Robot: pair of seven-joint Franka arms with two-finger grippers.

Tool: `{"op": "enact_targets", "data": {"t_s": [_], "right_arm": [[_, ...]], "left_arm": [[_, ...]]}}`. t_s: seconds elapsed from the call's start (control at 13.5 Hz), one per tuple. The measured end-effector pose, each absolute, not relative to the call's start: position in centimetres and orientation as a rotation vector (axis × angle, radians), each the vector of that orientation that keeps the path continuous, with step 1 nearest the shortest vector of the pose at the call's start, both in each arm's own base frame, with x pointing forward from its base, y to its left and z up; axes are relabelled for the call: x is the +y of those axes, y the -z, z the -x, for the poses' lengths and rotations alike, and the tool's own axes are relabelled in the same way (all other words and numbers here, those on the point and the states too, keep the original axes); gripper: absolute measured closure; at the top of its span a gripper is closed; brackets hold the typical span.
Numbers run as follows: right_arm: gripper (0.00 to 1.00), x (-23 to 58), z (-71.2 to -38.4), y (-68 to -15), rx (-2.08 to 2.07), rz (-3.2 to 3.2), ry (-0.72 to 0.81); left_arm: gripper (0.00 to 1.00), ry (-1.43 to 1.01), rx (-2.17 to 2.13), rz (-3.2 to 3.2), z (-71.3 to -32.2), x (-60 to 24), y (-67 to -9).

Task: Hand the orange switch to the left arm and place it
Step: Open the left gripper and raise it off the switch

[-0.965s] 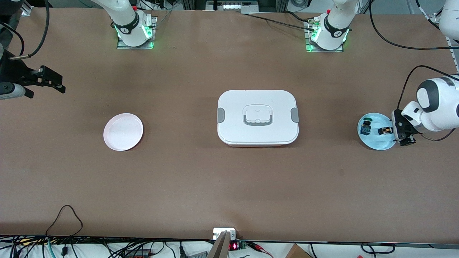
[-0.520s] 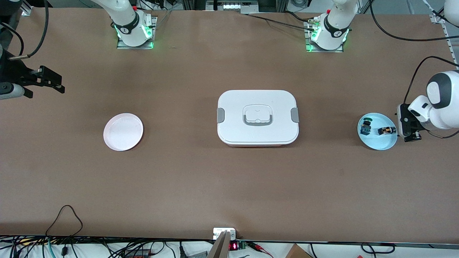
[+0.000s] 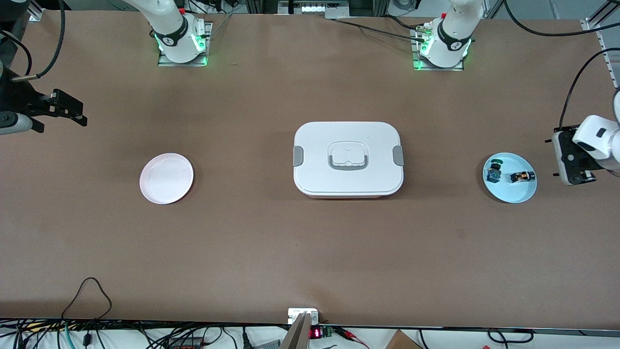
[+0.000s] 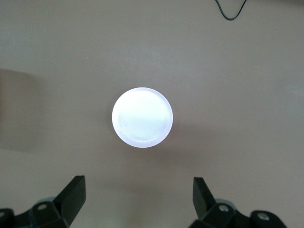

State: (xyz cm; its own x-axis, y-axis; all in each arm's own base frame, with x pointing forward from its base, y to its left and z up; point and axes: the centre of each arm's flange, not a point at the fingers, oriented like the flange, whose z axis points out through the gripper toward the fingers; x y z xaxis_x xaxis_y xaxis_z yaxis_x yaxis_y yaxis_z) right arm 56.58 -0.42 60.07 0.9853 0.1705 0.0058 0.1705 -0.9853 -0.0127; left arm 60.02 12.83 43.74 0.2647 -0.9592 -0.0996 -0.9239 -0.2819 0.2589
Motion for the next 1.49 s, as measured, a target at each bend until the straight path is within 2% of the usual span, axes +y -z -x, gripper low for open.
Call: {"op": "enact_targets", "data": {"t_s": [0.45,0.82,1.49], "right_arm": [[0.0,-0.5,-56.6,-60.0,-0.266,3.117,0.004],[0.0,-0.5,-56.7,-59.9,-0.265,3.118,0.002],[0.0,-0.7,-56.7,-59.9,-0.26,3.118,0.001]], "left_arm": [[0.0,0.476,-1.244,-2.724,-59.7,6.8,-51.1],[0.0,0.501,-0.698,-3.036,-57.5,-1.5,-56.0],[0.0,0.387,-0.366,-3.153,-57.0,-4.3,-59.7]]}}
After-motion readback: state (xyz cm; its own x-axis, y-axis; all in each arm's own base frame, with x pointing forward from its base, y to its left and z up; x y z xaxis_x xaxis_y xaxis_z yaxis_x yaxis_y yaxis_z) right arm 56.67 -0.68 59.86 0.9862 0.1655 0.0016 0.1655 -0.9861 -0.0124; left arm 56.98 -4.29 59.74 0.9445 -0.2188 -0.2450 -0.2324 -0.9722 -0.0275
